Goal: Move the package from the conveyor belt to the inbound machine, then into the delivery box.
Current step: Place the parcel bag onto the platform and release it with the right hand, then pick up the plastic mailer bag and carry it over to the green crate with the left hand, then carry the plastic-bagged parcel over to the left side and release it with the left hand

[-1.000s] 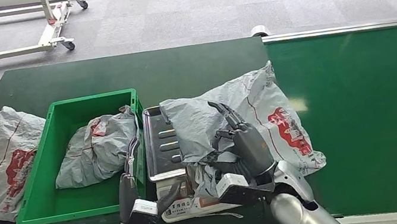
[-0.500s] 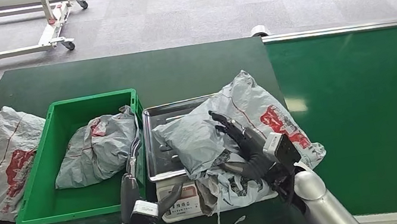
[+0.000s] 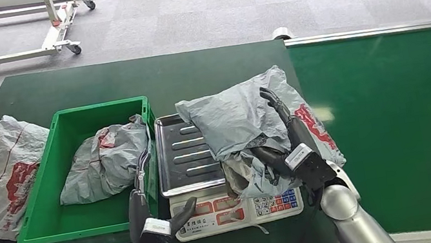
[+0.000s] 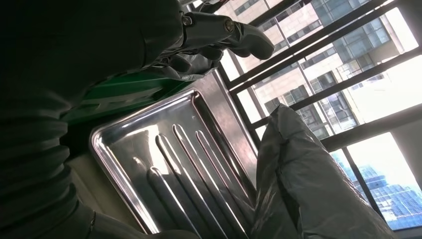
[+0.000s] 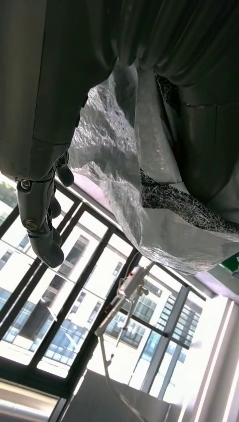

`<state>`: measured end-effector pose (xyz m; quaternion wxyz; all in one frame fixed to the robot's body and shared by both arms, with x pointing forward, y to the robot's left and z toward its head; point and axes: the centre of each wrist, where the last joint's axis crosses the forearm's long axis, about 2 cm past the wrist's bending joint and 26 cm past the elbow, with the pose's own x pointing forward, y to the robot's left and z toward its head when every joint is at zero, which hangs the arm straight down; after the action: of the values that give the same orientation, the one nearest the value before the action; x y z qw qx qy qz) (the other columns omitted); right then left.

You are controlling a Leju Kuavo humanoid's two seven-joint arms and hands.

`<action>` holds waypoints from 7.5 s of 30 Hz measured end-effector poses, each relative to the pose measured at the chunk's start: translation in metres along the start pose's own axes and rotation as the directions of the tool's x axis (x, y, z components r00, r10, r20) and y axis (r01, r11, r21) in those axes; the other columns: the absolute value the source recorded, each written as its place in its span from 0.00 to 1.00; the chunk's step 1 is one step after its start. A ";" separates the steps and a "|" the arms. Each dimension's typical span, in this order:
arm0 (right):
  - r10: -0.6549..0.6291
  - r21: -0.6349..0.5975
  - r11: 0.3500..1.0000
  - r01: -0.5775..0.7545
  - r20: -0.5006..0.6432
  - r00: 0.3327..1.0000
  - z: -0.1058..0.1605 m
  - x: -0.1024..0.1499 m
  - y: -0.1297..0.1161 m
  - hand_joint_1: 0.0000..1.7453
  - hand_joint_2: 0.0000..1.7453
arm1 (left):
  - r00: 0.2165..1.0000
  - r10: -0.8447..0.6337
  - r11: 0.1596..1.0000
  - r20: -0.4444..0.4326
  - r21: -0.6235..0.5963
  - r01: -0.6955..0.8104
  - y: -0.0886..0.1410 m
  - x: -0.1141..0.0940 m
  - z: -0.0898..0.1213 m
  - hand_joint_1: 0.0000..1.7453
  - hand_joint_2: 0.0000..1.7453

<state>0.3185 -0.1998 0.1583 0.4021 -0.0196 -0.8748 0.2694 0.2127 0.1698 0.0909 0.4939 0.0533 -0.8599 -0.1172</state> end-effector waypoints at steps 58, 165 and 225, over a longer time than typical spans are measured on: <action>-0.054 0.304 0.949 0.084 -0.106 0.993 -0.001 -0.016 0.007 0.00 1.00 | 0.866 -0.364 0.729 0.344 -0.473 0.495 -0.062 -0.019 -0.103 1.00 1.00; 0.088 -0.211 0.978 0.003 0.423 0.902 0.035 0.084 -0.073 0.00 1.00 | 0.942 0.060 0.932 0.331 0.318 -0.172 0.127 0.011 -0.081 0.00 1.00; 0.146 -0.254 0.961 -0.106 0.148 0.978 0.058 0.067 -0.069 0.00 1.00 | 0.859 -0.511 0.827 -0.013 0.266 0.496 0.089 0.012 -0.080 0.00 1.00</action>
<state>0.2443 -0.2687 0.2073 0.3048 -0.1025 -0.9286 0.1852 0.2774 0.2411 0.1626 0.4086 0.3388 -0.8373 -0.1309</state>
